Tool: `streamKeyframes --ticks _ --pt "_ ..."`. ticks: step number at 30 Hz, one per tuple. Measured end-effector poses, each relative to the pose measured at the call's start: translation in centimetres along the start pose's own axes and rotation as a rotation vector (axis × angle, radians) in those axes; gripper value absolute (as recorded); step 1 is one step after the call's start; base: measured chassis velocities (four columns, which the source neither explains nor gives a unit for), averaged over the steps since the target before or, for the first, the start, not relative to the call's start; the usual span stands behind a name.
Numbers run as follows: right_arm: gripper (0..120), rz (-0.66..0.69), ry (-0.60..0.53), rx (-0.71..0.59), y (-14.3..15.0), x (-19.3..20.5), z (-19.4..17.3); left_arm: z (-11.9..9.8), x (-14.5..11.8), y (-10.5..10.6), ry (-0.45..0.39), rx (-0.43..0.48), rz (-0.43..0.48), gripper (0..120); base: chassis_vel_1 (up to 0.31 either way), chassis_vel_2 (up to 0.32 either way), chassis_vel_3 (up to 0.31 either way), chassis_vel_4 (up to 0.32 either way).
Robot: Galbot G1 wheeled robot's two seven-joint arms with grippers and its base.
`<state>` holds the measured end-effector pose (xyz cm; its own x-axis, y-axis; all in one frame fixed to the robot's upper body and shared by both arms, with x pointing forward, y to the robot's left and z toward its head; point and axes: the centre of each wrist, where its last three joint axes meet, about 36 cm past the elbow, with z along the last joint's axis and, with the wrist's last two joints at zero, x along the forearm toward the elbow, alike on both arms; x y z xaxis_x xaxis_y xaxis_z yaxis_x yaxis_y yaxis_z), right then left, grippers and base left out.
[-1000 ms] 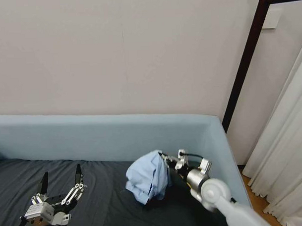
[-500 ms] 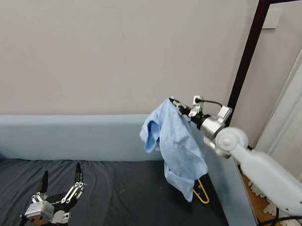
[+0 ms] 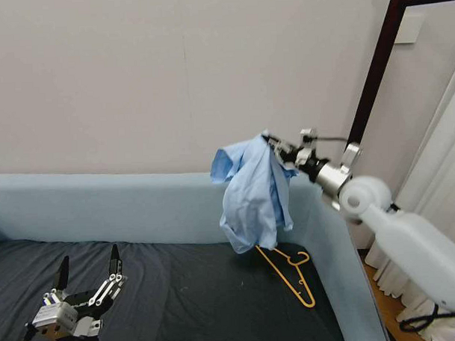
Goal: Pick up the clothes from the sofa and hang them on the clothes hanger.
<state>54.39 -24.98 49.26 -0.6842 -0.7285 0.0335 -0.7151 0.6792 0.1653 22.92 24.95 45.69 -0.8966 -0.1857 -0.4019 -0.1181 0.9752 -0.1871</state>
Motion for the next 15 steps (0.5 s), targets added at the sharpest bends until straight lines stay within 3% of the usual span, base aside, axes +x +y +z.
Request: streamKeyframes --ticks 2,4,5,6,9,15 --pt "0 0.026 0.101 0.025 0.5 0.8 6.1 0.0 0.0 0.1 -0.001 -0.006 0.0 100 0.0 0.0 0.0 0.0" --pt "0 0.028 0.106 0.026 0.5 0.8 6.4 0.0 0.0 0.2 -0.001 -0.006 0.0 100 0.0 0.0 0.0 0.0" --pt "0 0.055 0.198 0.045 1.0 1.9 11.9 -0.1 0.1 0.3 -0.002 -0.012 -0.001 100 0.0 0.0 0.0 0.0" --pt "0 0.063 0.249 0.049 1.8 2.6 15.0 0.0 0.1 0.5 0.0 -0.016 -0.003 100 0.0 0.0 0.0 0.0" --pt "0 0.044 0.338 0.021 4.9 4.8 21.6 0.3 0.1 0.9 0.006 -0.025 -0.011 100 0.0 0.0 0.0 0.0" --pt "0 -0.008 0.389 -0.016 9.1 6.9 26.7 0.8 0.0 0.9 0.009 -0.025 -0.02 100 0.0 0.0 0.0 0.0"
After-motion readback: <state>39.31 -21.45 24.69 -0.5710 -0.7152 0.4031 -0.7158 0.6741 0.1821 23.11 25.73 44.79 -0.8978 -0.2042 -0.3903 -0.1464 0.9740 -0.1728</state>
